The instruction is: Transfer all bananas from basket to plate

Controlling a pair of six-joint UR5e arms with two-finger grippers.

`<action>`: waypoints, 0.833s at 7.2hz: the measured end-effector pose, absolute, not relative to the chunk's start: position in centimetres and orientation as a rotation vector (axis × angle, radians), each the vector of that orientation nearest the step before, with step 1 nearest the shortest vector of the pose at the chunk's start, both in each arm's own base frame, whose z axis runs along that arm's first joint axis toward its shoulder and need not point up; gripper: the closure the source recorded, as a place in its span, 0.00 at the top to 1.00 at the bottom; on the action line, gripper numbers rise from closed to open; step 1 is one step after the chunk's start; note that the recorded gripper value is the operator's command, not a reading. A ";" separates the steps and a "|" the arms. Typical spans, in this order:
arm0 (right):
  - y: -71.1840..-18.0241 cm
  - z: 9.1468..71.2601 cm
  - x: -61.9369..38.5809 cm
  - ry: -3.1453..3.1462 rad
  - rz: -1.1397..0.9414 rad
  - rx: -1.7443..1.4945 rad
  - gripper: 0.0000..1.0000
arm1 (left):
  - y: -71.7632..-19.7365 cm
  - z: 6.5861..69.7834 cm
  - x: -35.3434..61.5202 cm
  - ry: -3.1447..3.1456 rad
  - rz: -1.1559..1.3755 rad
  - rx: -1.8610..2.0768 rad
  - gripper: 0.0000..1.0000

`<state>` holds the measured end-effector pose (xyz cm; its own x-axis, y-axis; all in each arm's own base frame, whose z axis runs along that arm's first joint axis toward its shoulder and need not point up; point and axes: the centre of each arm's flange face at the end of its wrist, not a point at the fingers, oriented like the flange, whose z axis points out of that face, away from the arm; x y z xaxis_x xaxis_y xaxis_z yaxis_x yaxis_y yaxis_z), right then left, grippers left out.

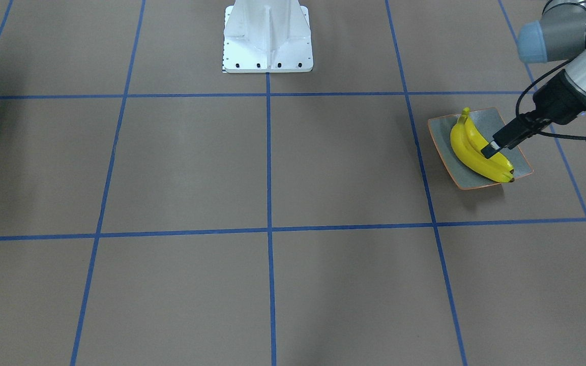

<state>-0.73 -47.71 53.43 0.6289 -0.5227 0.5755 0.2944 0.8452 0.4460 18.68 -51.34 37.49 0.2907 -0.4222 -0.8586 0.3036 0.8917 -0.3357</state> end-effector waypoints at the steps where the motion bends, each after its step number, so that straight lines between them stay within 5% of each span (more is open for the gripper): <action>1: -49.1 49.7 -4.0 -0.842 -0.432 0.313 0.00 | -51.8 34.8 20.7 1.208 -0.505 -0.151 1.00; 6: -50.4 30.8 -19.9 -1.106 -0.329 0.196 0.00 | -55.7 20.7 32.8 1.297 -0.560 -0.340 1.00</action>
